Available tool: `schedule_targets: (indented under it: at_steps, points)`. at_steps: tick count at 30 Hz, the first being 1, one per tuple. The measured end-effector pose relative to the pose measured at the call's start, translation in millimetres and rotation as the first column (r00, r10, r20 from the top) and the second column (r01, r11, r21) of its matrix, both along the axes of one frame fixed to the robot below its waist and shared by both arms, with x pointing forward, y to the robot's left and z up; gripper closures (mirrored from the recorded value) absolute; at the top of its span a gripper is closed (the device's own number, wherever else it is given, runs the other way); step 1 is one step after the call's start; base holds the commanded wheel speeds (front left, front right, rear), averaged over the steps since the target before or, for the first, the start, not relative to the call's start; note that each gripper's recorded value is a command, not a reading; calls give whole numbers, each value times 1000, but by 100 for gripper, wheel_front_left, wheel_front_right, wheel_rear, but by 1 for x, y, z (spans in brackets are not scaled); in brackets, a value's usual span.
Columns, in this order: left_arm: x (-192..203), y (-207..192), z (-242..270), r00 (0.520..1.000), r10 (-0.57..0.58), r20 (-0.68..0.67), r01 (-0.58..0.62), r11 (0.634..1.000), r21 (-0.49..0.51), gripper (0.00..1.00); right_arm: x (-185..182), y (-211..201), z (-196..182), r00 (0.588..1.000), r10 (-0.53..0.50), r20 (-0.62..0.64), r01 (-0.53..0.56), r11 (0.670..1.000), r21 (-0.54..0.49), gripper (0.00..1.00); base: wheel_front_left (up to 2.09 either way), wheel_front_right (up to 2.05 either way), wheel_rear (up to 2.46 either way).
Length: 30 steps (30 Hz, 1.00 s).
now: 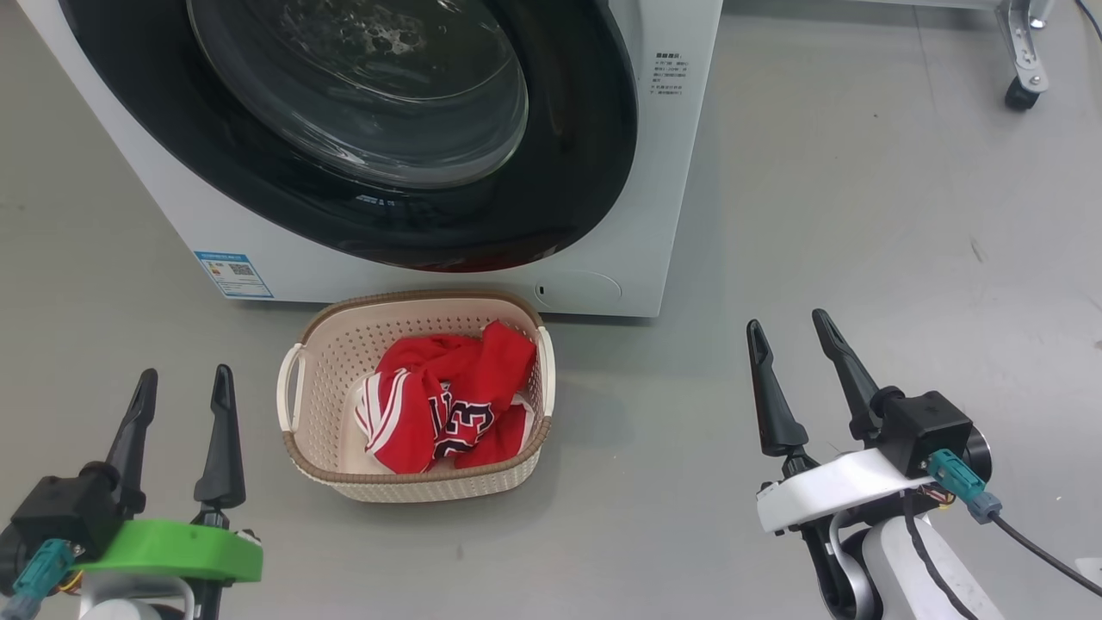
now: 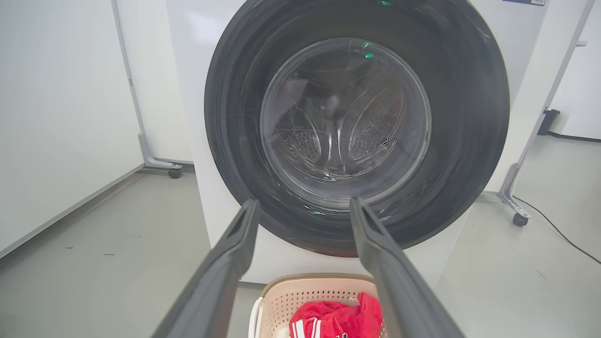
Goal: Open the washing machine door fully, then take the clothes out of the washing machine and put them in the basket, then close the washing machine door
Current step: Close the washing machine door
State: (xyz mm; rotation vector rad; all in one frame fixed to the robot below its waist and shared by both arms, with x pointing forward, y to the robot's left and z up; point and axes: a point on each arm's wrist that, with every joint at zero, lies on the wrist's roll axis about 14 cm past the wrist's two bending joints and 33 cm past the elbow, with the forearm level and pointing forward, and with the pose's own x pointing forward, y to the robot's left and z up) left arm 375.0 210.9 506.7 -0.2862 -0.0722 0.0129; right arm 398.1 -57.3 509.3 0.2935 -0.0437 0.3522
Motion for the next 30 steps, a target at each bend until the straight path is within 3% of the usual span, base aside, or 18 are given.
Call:
schedule_targets:
  at_steps: [7, 8, 9, 10, 20, 30]
  points:
    - [-2, 1, -3, 1000, 1, -5, -1, 1000, 2, 0, 2, 1, -2, 1000, 3, -3, -3, 1000, -4, 0, 0, 0, 0]
    - [-2, 0, -3, 1000, -1, -6, 1, 1000, 6, 0, 2, 2, -3, 1000, 5, -3, -5, 1000, -6, 18, 0, 0, 0]
    - [-1, -1, -4, 1000, -3, -8, 3, 1000, 6, 0, 3, 2, -3, 1000, 7, -3, -8, 1000, -10, 93, 0, 0, 0]
    - [-1, -2, -5, 1000, -7, -9, 7, 1000, 3, 0, 3, 4, -4, 1000, 15, -2, -15, 1000, -10, 100, 0, 0, 0]
    - [3, -12, -16, 999, -40, -36, 40, 999, 6, 0, 15, 24, -4, 994, 102, 34, -100, 993, -59, 100, 0, 0, 0]
    - [21, -14, -28, 997, -39, -60, 38, 999, -8, 0, 61, 57, -2, 962, 258, 93, -238, 954, -180, 100, 0, 0, 0]
